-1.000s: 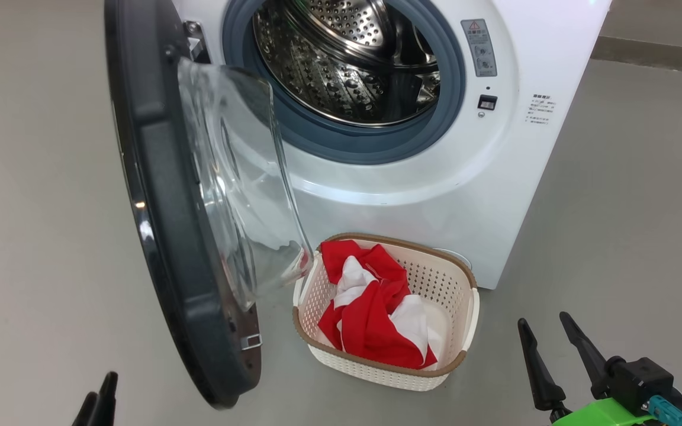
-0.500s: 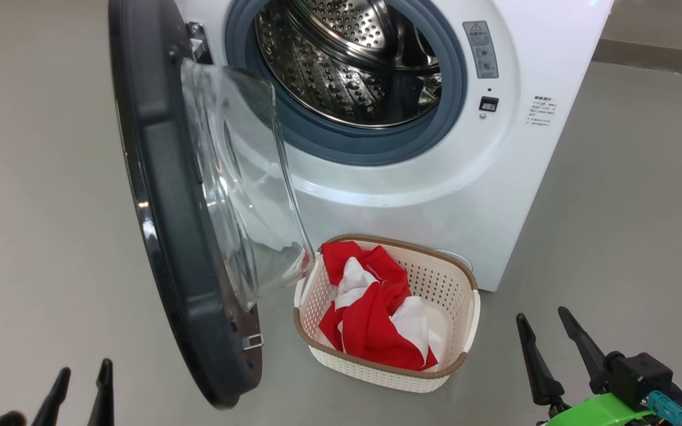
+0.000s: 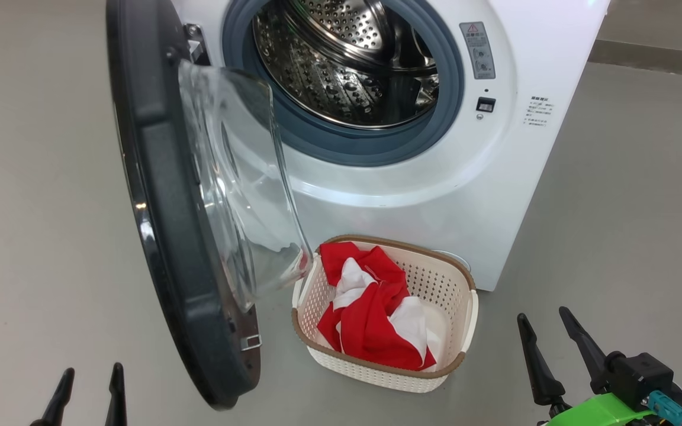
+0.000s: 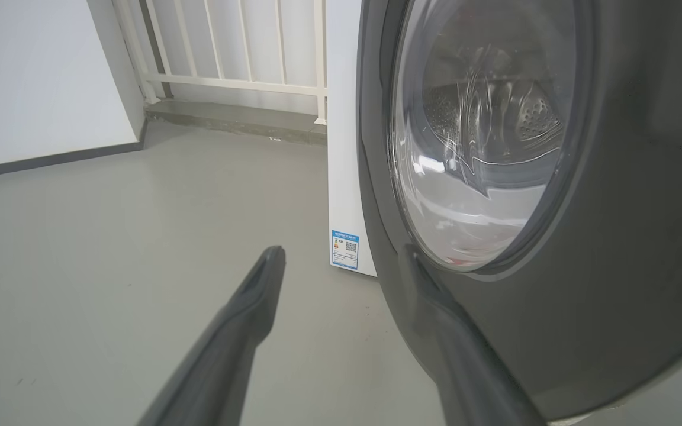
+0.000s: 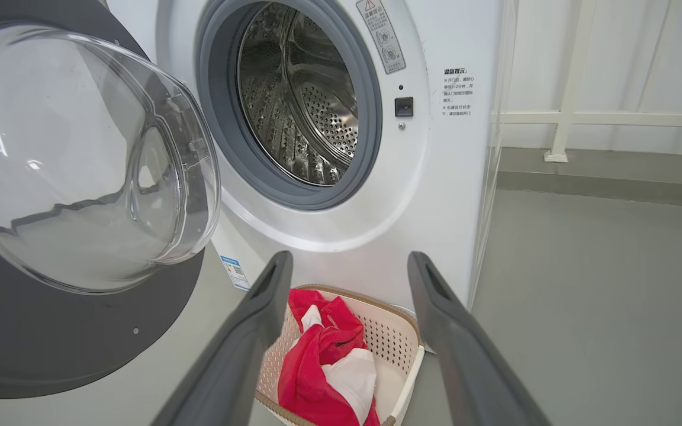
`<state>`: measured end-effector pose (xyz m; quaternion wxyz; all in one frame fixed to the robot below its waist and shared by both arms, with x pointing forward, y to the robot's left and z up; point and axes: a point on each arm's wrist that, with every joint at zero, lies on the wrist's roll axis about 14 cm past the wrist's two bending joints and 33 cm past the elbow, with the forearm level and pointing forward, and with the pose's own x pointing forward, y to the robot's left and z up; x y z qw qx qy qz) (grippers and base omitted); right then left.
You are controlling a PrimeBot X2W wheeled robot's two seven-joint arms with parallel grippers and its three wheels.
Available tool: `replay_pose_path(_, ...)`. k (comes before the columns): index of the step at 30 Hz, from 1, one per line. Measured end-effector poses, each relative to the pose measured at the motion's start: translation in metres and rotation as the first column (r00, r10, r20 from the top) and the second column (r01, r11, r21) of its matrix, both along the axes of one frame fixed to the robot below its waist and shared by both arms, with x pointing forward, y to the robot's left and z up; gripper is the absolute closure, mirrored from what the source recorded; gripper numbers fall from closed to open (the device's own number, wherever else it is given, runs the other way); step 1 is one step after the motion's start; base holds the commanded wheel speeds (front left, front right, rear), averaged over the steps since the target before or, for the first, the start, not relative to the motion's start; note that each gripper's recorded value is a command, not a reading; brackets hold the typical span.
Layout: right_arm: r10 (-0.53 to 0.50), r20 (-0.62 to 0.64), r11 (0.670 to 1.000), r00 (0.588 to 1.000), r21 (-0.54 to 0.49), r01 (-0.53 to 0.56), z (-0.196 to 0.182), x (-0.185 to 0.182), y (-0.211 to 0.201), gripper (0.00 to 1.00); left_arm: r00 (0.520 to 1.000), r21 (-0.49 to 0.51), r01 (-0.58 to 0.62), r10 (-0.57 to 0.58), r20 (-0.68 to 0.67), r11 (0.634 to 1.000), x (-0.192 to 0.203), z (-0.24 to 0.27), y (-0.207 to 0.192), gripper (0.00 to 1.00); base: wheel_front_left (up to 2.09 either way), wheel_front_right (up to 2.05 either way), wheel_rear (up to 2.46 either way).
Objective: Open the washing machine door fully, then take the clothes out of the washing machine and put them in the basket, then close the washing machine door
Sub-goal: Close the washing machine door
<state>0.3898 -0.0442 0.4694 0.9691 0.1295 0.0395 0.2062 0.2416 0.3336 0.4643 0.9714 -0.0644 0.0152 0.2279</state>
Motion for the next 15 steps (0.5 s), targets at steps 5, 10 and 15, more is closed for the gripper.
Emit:
replay_pose_path(5, -0.001, -0.004, 1.000, 1.000, 0.000, 0.001, -0.0012, 0.0002, -0.0004, 0.00, 1.000, 0.011, 0.002, -0.002, -0.011, 1.000, 0.0004, -0.0012, -0.0002, 0.00, 0.00, 0.00, 0.00)
replay_pose_path(10, -0.001, -0.006, 1.000, 1.000, 0.000, 0.001, -0.0020, 0.0005, -0.0004, 0.00, 1.000, 0.011, -0.002, 0.002, -0.012, 1.000, -0.0001, -0.0012, 0.0008, 0.00, 0.00, 0.00, 0.00)
replay_pose_path(15, -0.002, -0.005, 1.000, 1.000, 0.000, 0.002, -0.0018, 0.0007, -0.0005, 0.00, 1.000, 0.012, -0.005, 0.005, -0.010, 1.000, -0.0007, -0.0005, 0.0017, 0.00, 0.00, 0.00, 0.00)
